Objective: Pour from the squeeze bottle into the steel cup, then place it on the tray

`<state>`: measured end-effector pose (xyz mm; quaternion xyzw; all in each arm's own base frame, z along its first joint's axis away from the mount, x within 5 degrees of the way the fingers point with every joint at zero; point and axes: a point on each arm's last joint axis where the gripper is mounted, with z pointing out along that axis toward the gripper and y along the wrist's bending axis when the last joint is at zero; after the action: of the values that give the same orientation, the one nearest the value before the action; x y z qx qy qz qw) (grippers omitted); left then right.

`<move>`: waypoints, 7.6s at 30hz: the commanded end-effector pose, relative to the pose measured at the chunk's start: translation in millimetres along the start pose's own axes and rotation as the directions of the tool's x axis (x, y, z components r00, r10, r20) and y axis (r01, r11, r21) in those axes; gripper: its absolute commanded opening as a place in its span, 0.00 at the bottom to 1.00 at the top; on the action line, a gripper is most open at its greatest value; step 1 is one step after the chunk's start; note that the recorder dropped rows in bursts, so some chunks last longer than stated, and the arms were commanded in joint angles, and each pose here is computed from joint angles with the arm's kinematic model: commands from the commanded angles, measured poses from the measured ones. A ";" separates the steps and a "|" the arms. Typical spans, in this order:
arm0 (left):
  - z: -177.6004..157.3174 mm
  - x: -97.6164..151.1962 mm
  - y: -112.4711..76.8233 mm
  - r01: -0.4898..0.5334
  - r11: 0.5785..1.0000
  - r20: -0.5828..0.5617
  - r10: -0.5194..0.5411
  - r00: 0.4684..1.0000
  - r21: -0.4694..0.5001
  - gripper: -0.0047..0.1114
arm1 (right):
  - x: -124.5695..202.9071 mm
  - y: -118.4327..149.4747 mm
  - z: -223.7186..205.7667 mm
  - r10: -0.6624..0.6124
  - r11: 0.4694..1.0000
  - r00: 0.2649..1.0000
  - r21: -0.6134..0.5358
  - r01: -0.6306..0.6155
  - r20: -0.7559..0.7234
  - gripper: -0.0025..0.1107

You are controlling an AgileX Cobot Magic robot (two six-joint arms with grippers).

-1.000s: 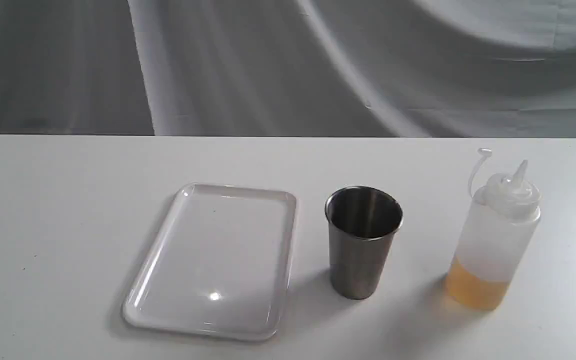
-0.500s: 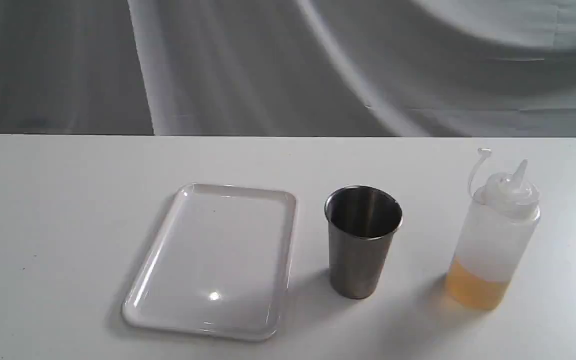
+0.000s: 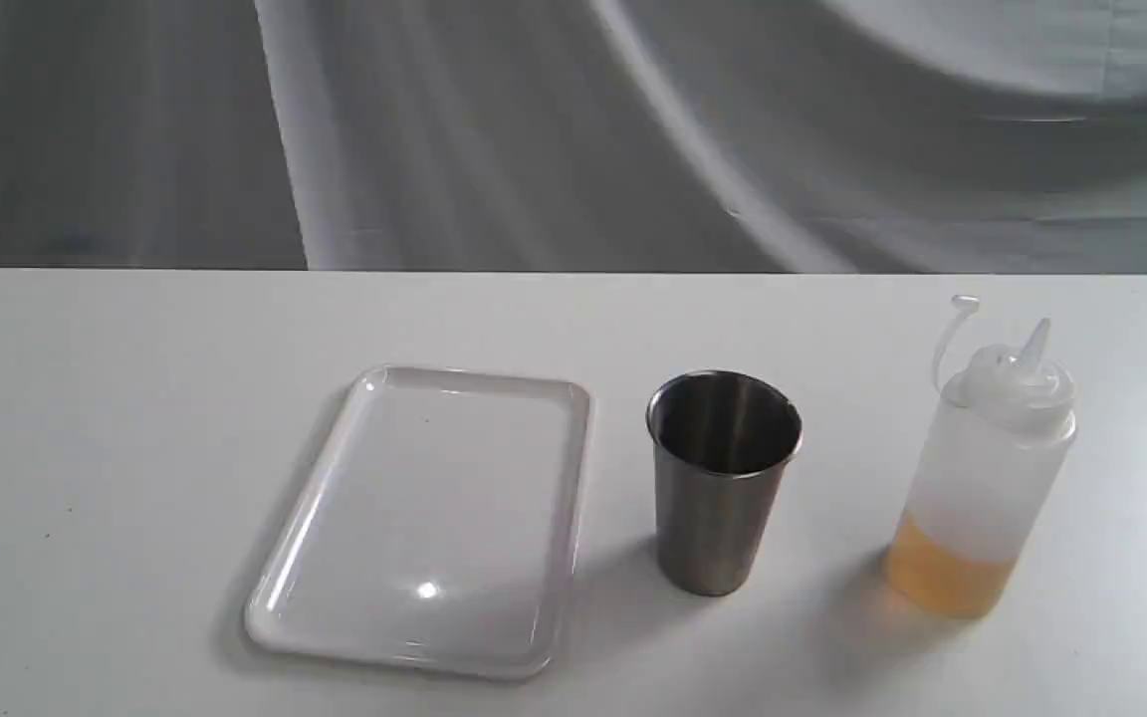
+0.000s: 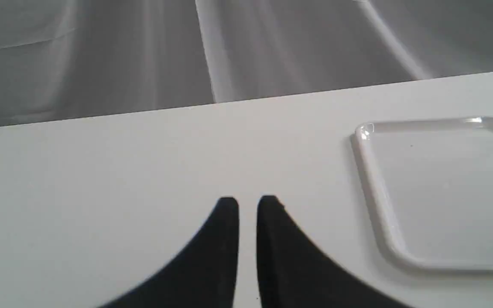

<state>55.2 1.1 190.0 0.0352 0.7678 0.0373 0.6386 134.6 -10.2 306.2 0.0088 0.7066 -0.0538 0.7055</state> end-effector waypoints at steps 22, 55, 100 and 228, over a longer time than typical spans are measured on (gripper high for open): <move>0.0 0.6 -0.1 -0.001 1.000 0.008 0.001 1.000 0.000 0.11 | 79.7 41.6 35.4 0.006 0.987 0.974 -0.157 -0.043 -0.225 0.02; 0.0 0.6 -0.1 -0.001 1.000 0.008 0.001 1.000 0.000 0.11 | 145.3 41.5 18.9 0.082 0.983 0.918 -0.121 -0.139 -0.388 0.02; 0.0 0.6 -0.1 -0.001 1.000 0.008 0.001 1.000 0.000 0.11 | 142.0 45.4 17.1 0.096 0.972 0.936 -0.171 -0.162 -0.339 0.79; 0.0 0.6 -0.1 -0.001 1.000 0.008 0.001 1.000 0.000 0.11 | 180.7 42.8 30.7 0.222 0.969 0.856 0.004 -0.249 -0.467 0.95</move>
<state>55.2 1.1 190.0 0.0352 0.7678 0.0373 0.6386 169.7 18.3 123.9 0.0858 0.8484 0.0564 0.5193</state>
